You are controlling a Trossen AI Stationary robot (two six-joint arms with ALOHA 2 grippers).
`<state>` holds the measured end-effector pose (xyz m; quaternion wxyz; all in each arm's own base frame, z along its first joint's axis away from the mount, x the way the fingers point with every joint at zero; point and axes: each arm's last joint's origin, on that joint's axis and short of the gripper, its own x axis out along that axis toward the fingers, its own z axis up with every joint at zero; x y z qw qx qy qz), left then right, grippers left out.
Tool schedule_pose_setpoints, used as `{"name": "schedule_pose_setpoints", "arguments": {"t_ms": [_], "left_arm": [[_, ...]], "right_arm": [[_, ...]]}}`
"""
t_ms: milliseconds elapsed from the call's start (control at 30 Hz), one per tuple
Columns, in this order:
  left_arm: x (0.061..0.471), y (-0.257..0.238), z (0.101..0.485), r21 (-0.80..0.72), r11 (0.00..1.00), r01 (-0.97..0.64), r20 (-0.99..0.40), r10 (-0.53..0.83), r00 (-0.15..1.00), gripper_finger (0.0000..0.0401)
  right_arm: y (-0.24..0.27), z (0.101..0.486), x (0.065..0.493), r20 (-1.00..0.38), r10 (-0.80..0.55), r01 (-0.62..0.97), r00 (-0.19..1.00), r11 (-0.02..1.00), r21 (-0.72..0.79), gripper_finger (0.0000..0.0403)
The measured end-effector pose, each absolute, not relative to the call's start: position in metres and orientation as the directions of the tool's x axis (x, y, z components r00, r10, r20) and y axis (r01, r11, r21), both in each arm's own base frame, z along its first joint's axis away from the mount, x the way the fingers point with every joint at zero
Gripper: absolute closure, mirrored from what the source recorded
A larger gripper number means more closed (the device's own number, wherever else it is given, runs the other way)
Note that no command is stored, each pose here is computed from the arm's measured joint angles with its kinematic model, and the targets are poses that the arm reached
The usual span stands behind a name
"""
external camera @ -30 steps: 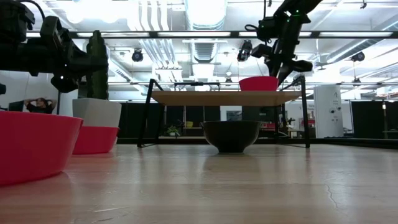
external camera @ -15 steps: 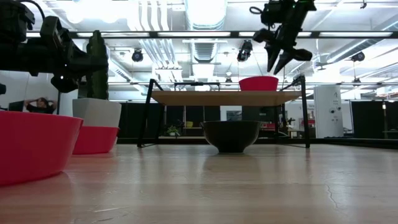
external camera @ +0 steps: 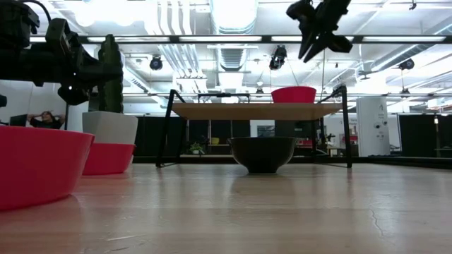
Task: Pick & Place Mini bowls
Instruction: Stack the top red bowl on the red bowl on the shelf
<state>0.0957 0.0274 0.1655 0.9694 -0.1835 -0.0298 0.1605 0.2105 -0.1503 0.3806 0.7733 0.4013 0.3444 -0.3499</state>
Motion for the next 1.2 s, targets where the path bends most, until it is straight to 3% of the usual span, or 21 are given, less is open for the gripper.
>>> {"name": "schedule_pose_setpoints", "arguments": {"t_ms": [400, 500, 767, 1067, 1200], "left_arm": [[0.096, 0.027, 0.166, -0.426, 0.857, -0.290, 0.002, 0.322, 0.947, 0.0392], [0.096, 0.027, 0.167, -0.589, 0.766, -0.256, 0.010, 0.325, 0.946, 0.0392], [0.096, 0.028, 0.167, -0.868, 0.473, -0.150, 0.014, 0.325, 0.946, 0.0392], [0.096, 0.028, 0.167, -0.962, 0.263, -0.077, 0.014, 0.327, 0.945, 0.0390], [0.094, 0.027, 0.175, -0.969, 0.237, -0.066, 0.014, 0.323, 0.946, 0.0372]], "right_arm": [[-0.117, 0.383, 0.233, -0.791, -0.200, 0.753, 0.578, 0.505, 0.422, 0.0364], [-0.111, 0.385, 0.238, -0.771, -0.194, 0.727, 0.607, 0.527, 0.440, 0.0389], [-0.104, 0.390, 0.248, -0.719, -0.195, 0.682, 0.667, 0.550, 0.483, 0.0394], [-0.102, 0.396, 0.254, -0.665, -0.206, 0.639, 0.718, 0.574, 0.512, 0.0394], [-0.099, 0.396, 0.256, -0.662, -0.198, 0.630, 0.723, 0.582, 0.514, 0.0394]]}}
